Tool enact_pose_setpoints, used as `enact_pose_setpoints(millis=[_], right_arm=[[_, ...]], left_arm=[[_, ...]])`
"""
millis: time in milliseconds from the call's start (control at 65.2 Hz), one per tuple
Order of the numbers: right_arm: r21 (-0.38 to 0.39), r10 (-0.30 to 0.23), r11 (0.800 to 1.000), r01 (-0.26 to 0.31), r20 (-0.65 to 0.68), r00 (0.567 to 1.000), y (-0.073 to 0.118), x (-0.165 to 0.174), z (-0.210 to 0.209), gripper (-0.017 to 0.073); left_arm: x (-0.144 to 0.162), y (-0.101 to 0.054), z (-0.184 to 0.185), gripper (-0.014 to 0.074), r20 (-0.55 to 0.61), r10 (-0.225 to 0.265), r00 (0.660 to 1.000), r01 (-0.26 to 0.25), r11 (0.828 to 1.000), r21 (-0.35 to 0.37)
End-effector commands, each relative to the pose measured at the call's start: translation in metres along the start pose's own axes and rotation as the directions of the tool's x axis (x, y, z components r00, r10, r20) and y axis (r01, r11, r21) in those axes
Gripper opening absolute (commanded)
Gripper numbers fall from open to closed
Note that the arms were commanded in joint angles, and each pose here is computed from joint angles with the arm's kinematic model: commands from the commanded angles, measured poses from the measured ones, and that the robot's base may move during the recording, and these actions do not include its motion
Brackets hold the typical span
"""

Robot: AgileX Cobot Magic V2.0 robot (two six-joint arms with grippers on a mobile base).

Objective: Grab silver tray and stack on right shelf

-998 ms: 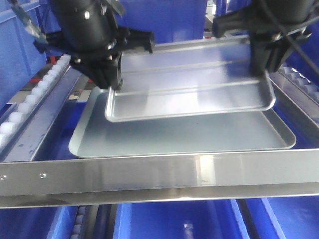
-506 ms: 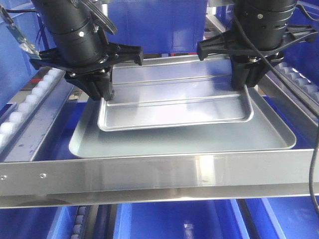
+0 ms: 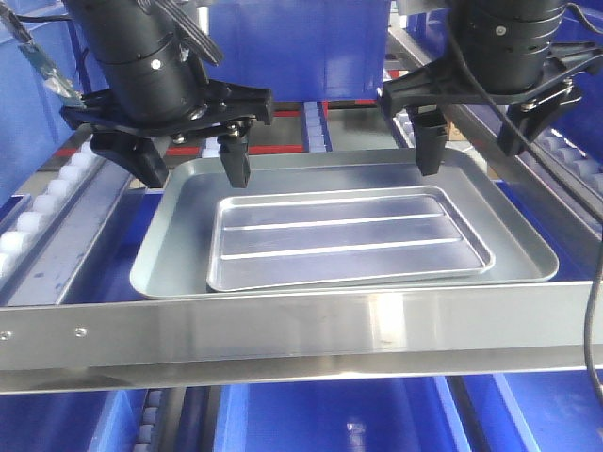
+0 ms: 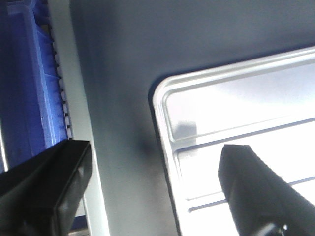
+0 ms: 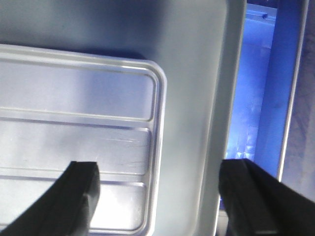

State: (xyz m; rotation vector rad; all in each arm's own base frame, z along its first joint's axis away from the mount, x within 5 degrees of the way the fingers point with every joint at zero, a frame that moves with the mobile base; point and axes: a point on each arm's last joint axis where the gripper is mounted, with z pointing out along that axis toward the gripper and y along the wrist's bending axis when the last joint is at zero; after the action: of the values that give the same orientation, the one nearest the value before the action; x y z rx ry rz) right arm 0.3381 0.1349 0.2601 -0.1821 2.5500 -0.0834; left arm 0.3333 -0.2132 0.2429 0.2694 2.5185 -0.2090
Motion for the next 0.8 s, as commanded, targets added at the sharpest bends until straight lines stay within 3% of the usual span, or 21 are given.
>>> enact_pose_setpoints(millis=[0, 123, 215, 399, 491, 614, 783], right_arm=[[-0.004, 0.004, 1.000, -0.004, 0.136, 0.991, -0.010, -0.020, -0.039, 0.0589], [-0.009, 0.028, 1.000, -0.027, 0.185, 0.982, -0.018, -0.024, -0.067, 0.0502], [-0.020, 0.048, 0.999, -0.045, 0.238, 0.970, -0.026, -0.024, -0.094, 0.0373], [-0.022, 0.062, 0.998, -0.059, 0.297, 0.953, -0.041, -0.012, -0.138, 0.0036], [-0.021, 0.034, 0.999, -0.029, 0.315, 0.948, -0.047, 0.004, -0.149, 0.0057], [-0.039, 0.017, 0.999, -0.004, 0.335, 0.942, -0.053, 0.038, -0.150, 0.0055], [-0.093, -0.003, 0.995, 0.043, 0.396, 0.918, -0.057, 0.091, -0.140, 0.0055]], left_arm=[[-0.024, -0.004, -0.039, 0.0443, 0.127, -0.022, 0.992, 0.015, 0.999, 0.052], [-0.032, -0.001, -0.070, 0.0430, 0.155, -0.035, 0.987, 0.028, 0.998, 0.050], [-0.035, 0.002, -0.100, 0.0363, 0.204, -0.048, 0.978, 0.035, 0.997, 0.068], [-0.022, 0.016, -0.163, 0.0057, 0.321, -0.046, 0.946, 0.012, 0.994, 0.105], [0.003, 0.025, -0.182, -0.0113, 0.344, -0.028, 0.938, -0.010, 0.994, 0.107], [0.045, 0.035, -0.190, -0.0097, 0.402, -0.002, 0.916, -0.061, 0.988, 0.144], [0.110, 0.047, -0.183, -0.0098, 0.484, 0.003, 0.875, -0.132, 0.963, 0.234]])
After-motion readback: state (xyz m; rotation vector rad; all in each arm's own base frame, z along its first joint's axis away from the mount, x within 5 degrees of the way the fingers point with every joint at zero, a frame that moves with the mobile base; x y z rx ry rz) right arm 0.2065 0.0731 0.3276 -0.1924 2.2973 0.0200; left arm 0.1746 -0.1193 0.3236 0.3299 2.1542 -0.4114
